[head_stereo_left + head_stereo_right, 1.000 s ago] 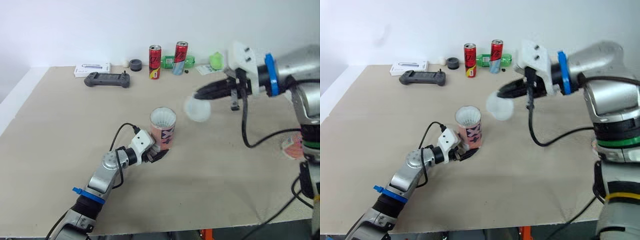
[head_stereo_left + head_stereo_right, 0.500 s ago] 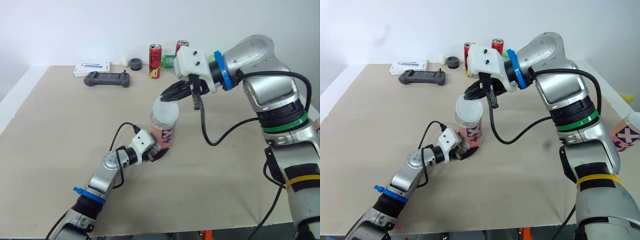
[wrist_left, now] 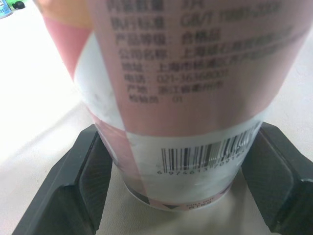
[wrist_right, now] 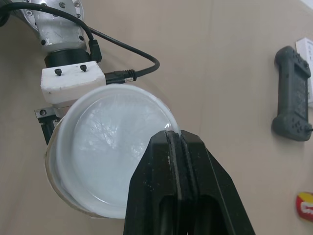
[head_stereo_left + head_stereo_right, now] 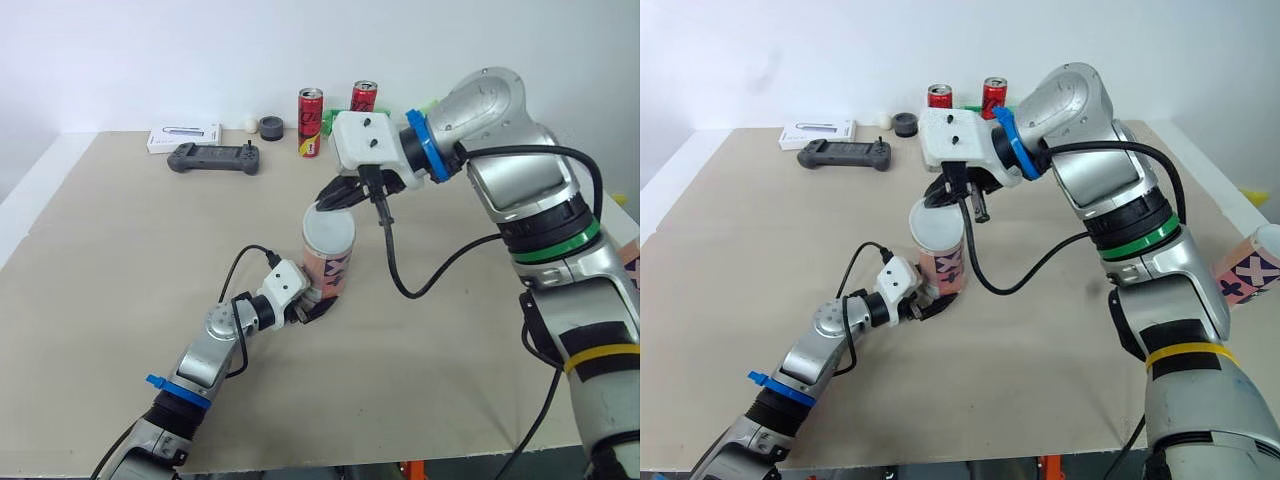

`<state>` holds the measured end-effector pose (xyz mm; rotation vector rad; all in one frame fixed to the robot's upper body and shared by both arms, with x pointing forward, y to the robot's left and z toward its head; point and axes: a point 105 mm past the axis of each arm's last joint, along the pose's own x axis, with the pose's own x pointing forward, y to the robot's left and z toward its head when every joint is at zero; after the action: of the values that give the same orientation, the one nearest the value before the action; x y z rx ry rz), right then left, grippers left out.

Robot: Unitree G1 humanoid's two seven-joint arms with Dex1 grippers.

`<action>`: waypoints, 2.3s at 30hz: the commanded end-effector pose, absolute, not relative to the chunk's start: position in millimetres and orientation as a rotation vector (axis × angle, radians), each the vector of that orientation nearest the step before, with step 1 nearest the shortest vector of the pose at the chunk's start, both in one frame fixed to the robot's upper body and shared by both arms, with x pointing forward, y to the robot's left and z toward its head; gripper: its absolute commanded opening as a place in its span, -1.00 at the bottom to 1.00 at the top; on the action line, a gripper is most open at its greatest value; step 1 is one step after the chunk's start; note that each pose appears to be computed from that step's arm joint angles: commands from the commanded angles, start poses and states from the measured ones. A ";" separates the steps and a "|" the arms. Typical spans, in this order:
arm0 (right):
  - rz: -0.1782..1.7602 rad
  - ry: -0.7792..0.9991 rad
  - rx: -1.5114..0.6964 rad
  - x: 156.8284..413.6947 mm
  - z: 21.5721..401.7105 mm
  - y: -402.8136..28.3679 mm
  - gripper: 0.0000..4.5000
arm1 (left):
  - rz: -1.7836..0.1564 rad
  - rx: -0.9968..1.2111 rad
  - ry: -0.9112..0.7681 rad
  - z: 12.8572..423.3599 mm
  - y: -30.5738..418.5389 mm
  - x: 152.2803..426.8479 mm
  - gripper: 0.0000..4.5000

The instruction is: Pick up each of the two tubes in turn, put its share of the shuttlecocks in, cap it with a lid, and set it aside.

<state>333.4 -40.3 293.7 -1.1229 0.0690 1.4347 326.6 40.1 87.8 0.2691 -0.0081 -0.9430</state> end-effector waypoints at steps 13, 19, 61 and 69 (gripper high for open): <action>1.455 0.059 -1.199 323.8 303.0 -41.8 -0.99 | -0.906 0.291 0.097 61.1 47.9 326.5 0.60; 1.456 0.103 -1.216 328.6 291.3 -43.1 -0.99 | -0.903 0.292 0.097 61.2 48.4 326.5 0.60; 1.437 0.057 -1.351 338.9 277.9 -37.8 0.59 | -0.894 0.288 0.095 61.2 48.8 328.0 0.60; 1.477 -0.082 -1.210 321.3 320.3 -30.5 0.78 | -0.893 0.290 0.092 61.8 49.1 328.3 0.60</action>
<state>334.0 -31.6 289.5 -1.2249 0.0208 1.4758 327.2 39.1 87.5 0.2702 -0.0117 -0.9278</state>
